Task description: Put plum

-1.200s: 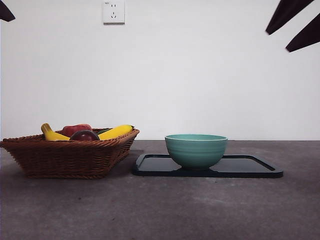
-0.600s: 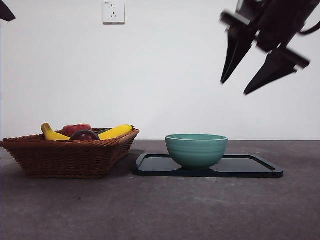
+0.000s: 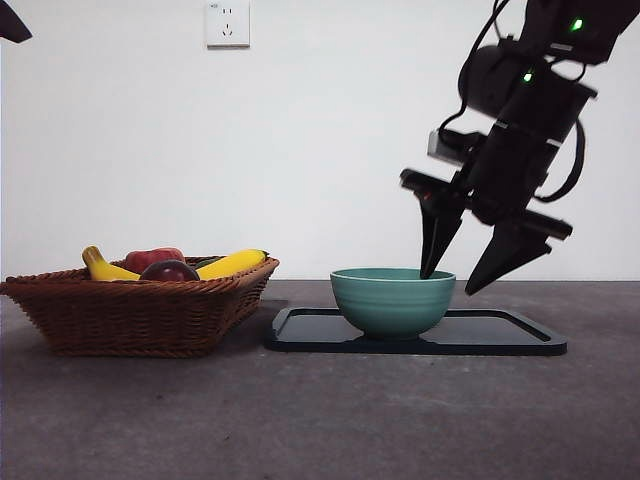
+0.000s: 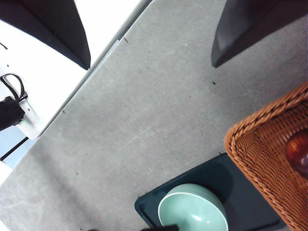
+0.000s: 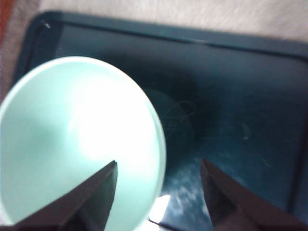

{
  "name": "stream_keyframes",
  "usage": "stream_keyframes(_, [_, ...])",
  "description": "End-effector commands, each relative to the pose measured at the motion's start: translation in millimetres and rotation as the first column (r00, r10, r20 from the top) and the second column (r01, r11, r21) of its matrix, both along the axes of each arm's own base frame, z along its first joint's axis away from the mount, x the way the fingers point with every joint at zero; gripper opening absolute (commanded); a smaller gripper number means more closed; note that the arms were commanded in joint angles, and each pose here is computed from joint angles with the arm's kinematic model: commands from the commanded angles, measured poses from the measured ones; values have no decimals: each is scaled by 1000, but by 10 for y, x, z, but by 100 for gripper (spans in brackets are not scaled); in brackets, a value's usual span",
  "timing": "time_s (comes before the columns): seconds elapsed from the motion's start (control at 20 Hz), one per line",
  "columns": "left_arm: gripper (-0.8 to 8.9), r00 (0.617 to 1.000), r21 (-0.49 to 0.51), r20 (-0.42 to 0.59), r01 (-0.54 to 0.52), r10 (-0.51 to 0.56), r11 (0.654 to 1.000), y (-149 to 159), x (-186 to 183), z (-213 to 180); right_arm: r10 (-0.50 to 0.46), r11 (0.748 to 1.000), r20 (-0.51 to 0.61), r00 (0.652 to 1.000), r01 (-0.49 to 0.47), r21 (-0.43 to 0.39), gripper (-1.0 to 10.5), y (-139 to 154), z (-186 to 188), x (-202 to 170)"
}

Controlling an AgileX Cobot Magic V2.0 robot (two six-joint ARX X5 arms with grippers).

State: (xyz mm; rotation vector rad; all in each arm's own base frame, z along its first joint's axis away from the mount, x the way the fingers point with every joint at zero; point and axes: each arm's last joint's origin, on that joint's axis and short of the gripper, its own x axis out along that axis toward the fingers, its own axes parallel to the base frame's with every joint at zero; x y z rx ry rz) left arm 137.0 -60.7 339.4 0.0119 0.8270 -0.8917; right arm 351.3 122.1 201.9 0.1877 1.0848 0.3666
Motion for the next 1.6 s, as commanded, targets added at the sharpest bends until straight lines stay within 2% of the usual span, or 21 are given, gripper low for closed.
stream_keyframes(0.05, [400,999,-2,28,20,-20,1000,-11,8,51,15,1000,17,1000,-15,-9,202,64,-52,72])
stream_keyframes(0.25, [400,999,-2,26,19,-19,1000,-10,8,51,-4,999,37,999,6,-43,8,75,-80,95])
stream_keyframes(0.45, [400,999,-2,25,19,-19,1000,-10,7,50,-8,1000,73,997,10,-28,8,76,1,99])
stream_keyframes(0.6, [400,1000,-1,25,19,-19,1000,-9,6,49,-11,1000,154,988,11,-1,8,41,339,-2])
stream_keyframes(0.75, [400,1000,-2,24,19,-19,1000,-9,6,49,-4,1000,214,977,0,18,8,-44,763,-258])
stream_keyframes(0.9, [400,1000,-1,25,19,-19,1000,-9,6,49,65,998,239,969,-62,-19,8,-113,1121,-647])
stream_keyframes(1.2, [400,1000,-2,24,19,-19,1000,-9,6,49,127,992,280,952,-127,-18,8,-182,1518,-1262])
stream_keyframes(1.35, [400,1000,-1,24,19,-19,1000,-9,6,49,166,986,287,944,-168,-16,8,-153,1486,-1436])
stream_keyframes(1.6, [400,1000,-1,24,19,-19,1000,-9,6,49,225,974,213,951,-226,-20,8,7,988,-1538])
